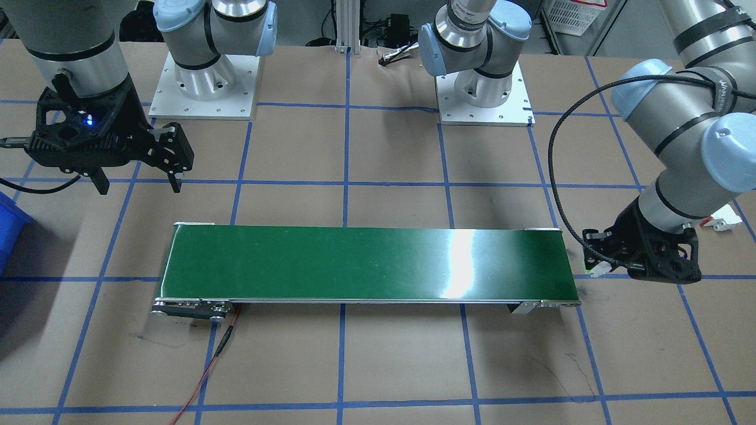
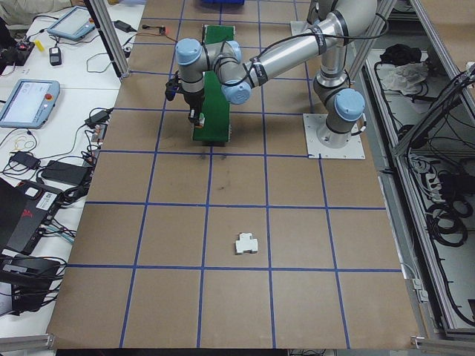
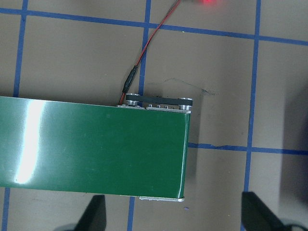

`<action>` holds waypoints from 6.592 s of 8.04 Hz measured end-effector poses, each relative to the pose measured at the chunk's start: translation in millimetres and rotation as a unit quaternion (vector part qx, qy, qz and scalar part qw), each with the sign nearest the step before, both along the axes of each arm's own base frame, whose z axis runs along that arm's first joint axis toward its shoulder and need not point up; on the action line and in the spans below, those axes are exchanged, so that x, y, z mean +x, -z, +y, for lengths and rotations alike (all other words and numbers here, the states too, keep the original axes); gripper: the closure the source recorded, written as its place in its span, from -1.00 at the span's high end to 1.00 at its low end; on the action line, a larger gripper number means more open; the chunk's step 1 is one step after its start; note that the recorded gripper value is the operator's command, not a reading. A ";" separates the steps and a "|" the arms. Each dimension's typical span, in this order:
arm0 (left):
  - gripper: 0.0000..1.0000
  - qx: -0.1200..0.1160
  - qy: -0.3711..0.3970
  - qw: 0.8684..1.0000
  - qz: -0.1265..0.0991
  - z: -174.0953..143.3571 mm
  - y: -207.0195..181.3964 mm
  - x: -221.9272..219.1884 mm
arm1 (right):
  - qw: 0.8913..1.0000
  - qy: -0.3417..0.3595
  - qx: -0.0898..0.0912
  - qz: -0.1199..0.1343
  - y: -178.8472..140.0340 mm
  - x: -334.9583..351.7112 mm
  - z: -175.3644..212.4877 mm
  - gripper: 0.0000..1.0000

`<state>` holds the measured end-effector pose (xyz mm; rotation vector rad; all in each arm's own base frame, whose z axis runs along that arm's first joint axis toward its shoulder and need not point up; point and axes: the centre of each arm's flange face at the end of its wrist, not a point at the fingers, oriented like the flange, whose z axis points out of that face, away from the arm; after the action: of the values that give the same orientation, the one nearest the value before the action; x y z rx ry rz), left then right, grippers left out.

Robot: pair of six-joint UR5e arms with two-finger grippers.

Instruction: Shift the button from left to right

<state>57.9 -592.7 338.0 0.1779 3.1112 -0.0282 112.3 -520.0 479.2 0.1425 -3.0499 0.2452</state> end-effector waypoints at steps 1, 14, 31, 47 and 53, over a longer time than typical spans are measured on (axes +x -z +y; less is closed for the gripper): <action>-1.00 0.005 -0.001 1.000 0.003 -0.5 4.0 -7.6 | 1.000 0.001 0.000 0.000 0.1 -0.7 -0.1 1.00; 1.00 0.067 -0.095 0.993 0.019 9.7 60.5 -33.9 | 1.000 0.002 0.002 0.001 0.5 -1.4 0.0 1.00; 1.00 -0.035 -0.155 0.987 0.018 22.1 -124.8 -92.1 | 0.987 -0.010 0.017 -0.162 71.8 79.8 -51.0 1.00; 1.00 -0.068 -0.190 0.979 0.017 32.1 -143.6 -58.4 | 0.983 0.044 0.141 -0.107 232.6 142.6 -46.5 -0.67; 1.00 -0.067 -0.191 0.979 0.017 30.9 -141.5 -56.9 | 0.991 0.031 0.111 -0.059 204.7 126.3 -48.0 -1.00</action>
<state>1.0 -561.8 479.4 -0.4262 3.1011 -0.2345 238.7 -567.9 274.5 0.0465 -3.1856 -0.0958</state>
